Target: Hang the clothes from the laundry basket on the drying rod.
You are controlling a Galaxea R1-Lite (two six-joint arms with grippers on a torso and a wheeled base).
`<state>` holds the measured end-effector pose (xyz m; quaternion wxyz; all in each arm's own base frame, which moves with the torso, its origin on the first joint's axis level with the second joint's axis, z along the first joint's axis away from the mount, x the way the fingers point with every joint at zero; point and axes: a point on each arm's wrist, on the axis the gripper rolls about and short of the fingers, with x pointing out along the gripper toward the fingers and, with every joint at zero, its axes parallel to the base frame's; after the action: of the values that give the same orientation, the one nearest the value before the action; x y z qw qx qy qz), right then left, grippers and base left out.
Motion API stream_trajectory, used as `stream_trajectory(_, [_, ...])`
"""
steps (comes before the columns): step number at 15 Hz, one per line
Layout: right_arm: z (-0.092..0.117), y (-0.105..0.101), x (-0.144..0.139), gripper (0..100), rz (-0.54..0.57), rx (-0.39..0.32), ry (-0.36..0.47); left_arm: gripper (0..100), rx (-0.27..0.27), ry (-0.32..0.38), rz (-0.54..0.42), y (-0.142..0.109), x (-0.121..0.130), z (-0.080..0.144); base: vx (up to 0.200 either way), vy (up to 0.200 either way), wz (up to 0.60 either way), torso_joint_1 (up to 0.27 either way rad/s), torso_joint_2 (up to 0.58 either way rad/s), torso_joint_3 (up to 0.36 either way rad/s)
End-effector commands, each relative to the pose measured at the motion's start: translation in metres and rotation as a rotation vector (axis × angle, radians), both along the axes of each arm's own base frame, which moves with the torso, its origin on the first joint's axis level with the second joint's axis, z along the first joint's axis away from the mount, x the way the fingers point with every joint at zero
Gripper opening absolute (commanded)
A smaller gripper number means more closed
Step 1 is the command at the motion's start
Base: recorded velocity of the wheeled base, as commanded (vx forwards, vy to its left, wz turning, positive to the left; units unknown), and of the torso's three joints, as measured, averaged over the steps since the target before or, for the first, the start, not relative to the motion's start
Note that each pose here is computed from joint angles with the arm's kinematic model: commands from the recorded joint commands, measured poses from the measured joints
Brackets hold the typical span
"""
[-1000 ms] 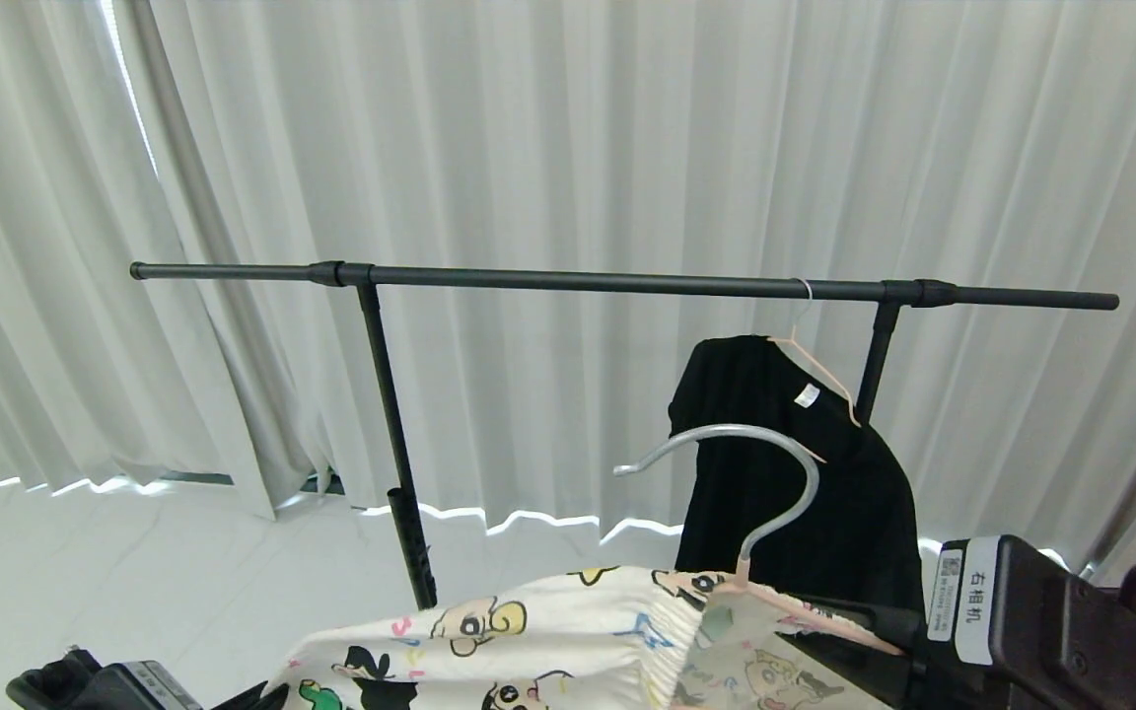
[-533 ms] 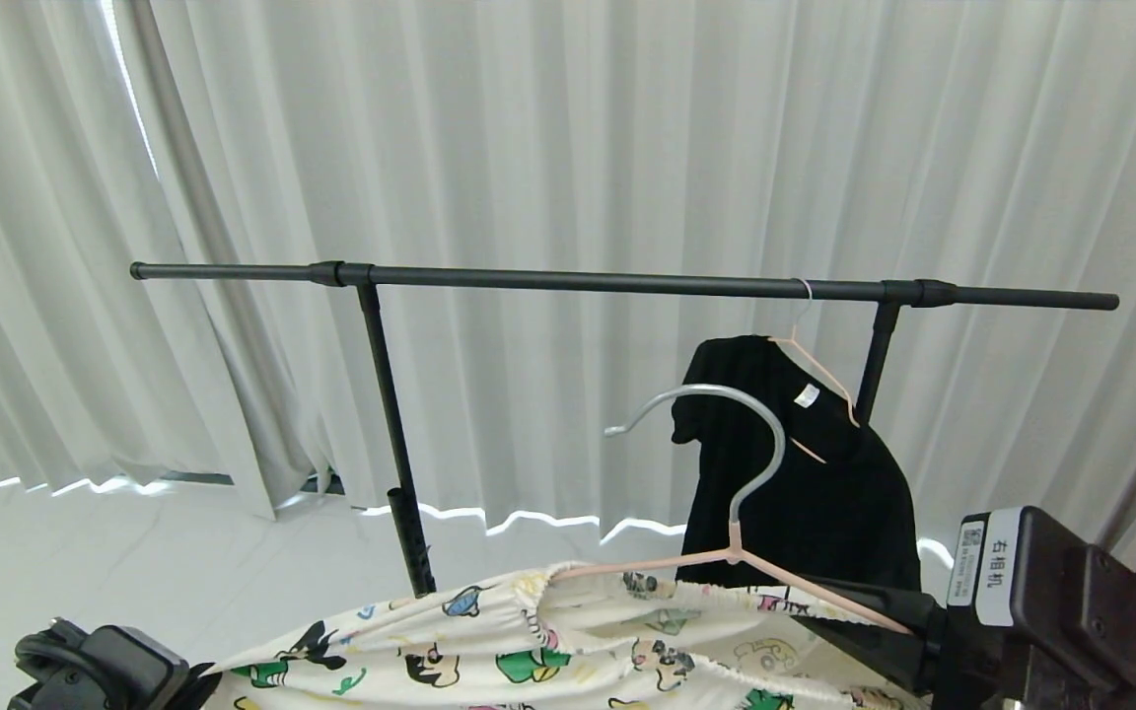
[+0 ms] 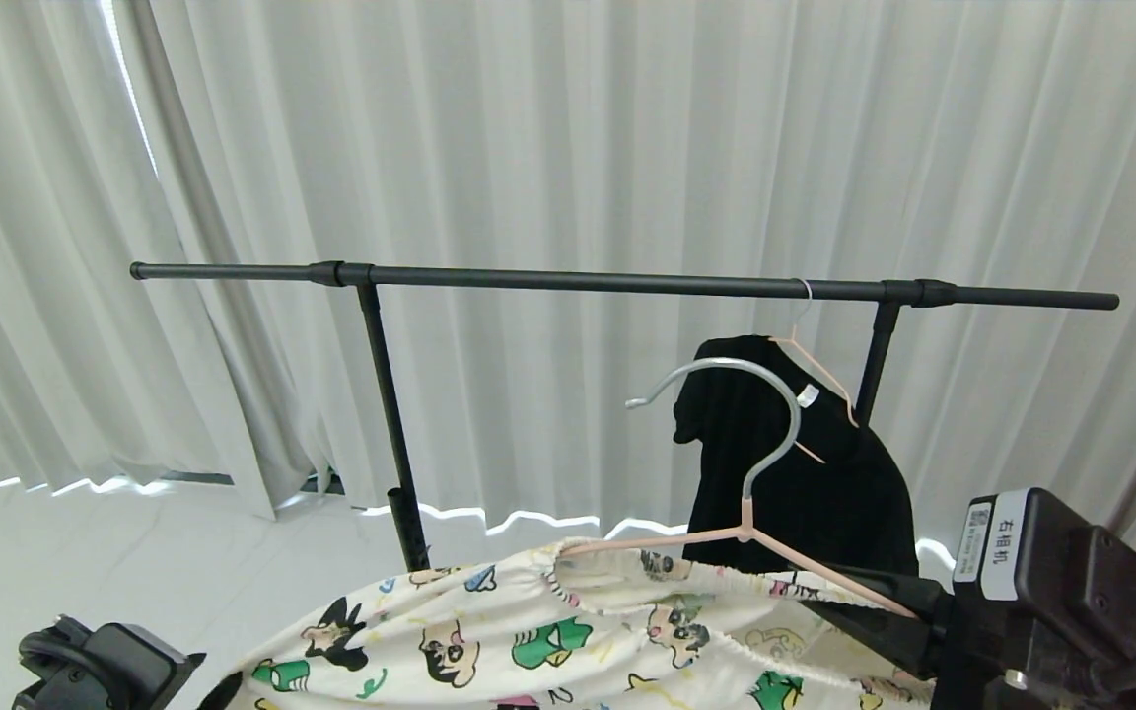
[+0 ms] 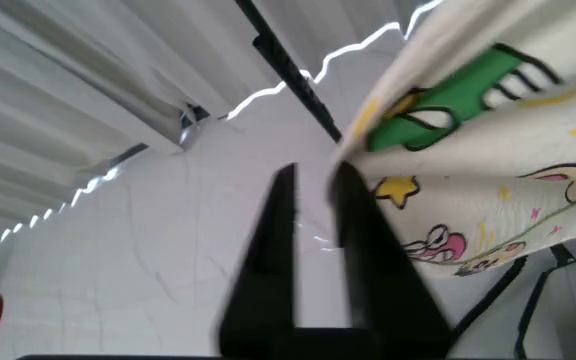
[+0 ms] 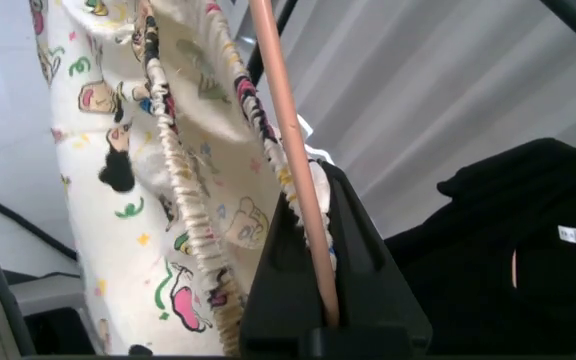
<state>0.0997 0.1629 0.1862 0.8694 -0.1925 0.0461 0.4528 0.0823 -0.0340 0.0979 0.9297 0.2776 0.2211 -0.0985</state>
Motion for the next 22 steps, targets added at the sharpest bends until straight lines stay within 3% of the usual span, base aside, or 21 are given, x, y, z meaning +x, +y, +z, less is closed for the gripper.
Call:
stream_trajectory(1, [0.000,-0.002,0.003,0,-0.016,-0.002,0.000,100,-0.040,-0.039,-0.037,-0.002,0.000,0.008,0.000,0.000,0.00,0.000,0.00,0.000])
stream_trajectory(3, [-0.002,-0.006,0.008,0,-0.053,-0.005,0.004,100,-0.075,-0.056,-0.085,-0.005,0.001,0.014,0.000,0.000,0.00,0.000,0.00,0.000])
stream_trajectory(8, [-0.008,-0.028,0.024,0,-0.200,-0.014,0.024,100,-0.107,-0.081,-0.087,-0.006,0.003,0.021,0.000,0.000,0.00,0.000,0.00,0.000])
stream_trajectory(10, [-0.020,-0.039,0.027,0,-0.311,-0.070,0.042,100,-0.124,-0.119,-0.089,-0.011,0.012,0.036,0.000,0.000,0.00,0.000,0.00,0.000])
stream_trajectory(13, [-0.027,-0.042,0.027,0,-0.394,-0.151,0.063,100,-0.109,-0.106,-0.096,-0.015,0.018,0.037,0.000,0.000,0.00,0.000,0.00,0.000])
stream_trajectory(15, [-0.029,-0.044,0.028,0,-0.418,-0.177,0.074,100,-0.108,-0.106,-0.103,-0.016,0.019,0.038,0.000,0.000,0.00,0.000,0.00,0.000])
stream_trajectory(22, [-0.031,-0.045,0.030,0,-0.432,-0.187,0.083,100,-0.103,-0.096,-0.110,-0.018,0.020,0.037,0.000,0.200,0.00,0.003,0.00,0.002])
